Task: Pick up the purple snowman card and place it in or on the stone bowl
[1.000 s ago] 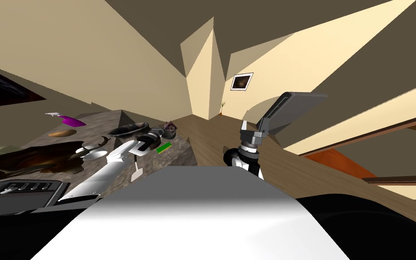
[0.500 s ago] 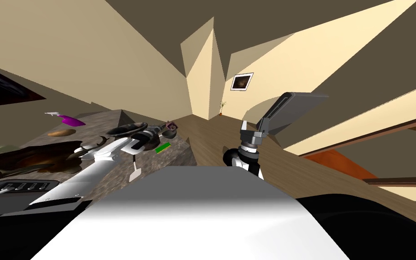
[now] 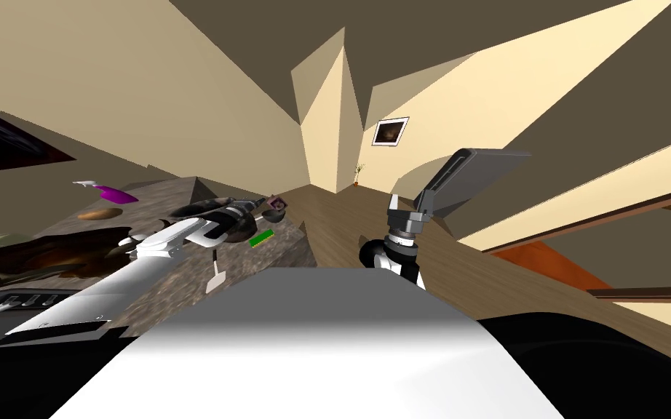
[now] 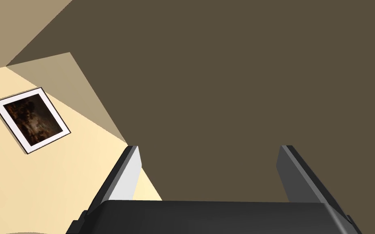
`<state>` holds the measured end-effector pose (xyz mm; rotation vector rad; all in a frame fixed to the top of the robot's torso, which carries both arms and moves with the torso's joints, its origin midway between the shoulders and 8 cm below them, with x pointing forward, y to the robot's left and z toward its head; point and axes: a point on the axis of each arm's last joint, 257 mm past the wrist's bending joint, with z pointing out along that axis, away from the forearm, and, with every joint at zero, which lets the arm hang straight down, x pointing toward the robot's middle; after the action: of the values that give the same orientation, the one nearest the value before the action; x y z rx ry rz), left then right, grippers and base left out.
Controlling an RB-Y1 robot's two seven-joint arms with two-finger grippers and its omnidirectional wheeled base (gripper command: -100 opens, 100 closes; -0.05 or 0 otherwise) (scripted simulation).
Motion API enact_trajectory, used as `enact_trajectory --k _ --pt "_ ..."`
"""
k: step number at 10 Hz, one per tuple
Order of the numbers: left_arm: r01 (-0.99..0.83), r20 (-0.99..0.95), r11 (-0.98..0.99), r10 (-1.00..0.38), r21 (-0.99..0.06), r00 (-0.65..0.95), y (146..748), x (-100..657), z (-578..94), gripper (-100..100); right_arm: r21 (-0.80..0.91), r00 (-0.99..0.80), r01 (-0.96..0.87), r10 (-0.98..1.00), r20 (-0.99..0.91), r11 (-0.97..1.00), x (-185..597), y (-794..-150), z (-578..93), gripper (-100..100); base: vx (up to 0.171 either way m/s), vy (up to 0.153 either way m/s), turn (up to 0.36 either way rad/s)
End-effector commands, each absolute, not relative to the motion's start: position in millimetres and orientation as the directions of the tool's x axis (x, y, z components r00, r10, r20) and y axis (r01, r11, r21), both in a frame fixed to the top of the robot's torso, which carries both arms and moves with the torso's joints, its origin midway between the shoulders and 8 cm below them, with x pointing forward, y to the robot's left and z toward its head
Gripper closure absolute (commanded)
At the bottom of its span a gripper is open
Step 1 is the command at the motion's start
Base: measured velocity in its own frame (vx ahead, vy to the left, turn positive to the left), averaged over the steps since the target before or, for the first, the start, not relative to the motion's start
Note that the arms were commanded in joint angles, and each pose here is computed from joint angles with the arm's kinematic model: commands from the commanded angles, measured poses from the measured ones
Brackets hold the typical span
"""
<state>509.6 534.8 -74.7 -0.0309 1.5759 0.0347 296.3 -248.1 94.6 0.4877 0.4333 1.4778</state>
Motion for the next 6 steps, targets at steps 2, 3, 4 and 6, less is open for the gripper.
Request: enact_trajectory --k 2,3,4,6 --pt "-0.042 -1.000 0.999 0.002 0.003 -0.005 534.8 509.6 -74.8 0 0.558 0.051 -0.829 0.999 0.021 0.031 296.3 -248.1 94.6 0 0.000 0.000 0.000" --pt "-0.042 -1.000 0.999 0.002 0.003 -0.005 534.8 509.6 -74.8 0 0.558 0.051 -0.829 0.999 0.021 0.031 296.3 -248.1 94.6 0 0.000 0.000 0.000" --pt "-0.042 -1.000 0.999 0.002 0.003 -0.005 534.8 509.6 -74.8 0 0.558 0.051 -0.829 0.999 0.021 0.031 296.3 -248.1 94.6 0 0.000 0.000 0.000" --pt "-0.042 -1.000 0.999 0.002 0.003 -0.005 534.8 509.6 -74.8 0 0.558 0.051 -0.829 0.999 0.021 0.031 296.3 -248.1 94.6 0 0.000 0.000 0.000"
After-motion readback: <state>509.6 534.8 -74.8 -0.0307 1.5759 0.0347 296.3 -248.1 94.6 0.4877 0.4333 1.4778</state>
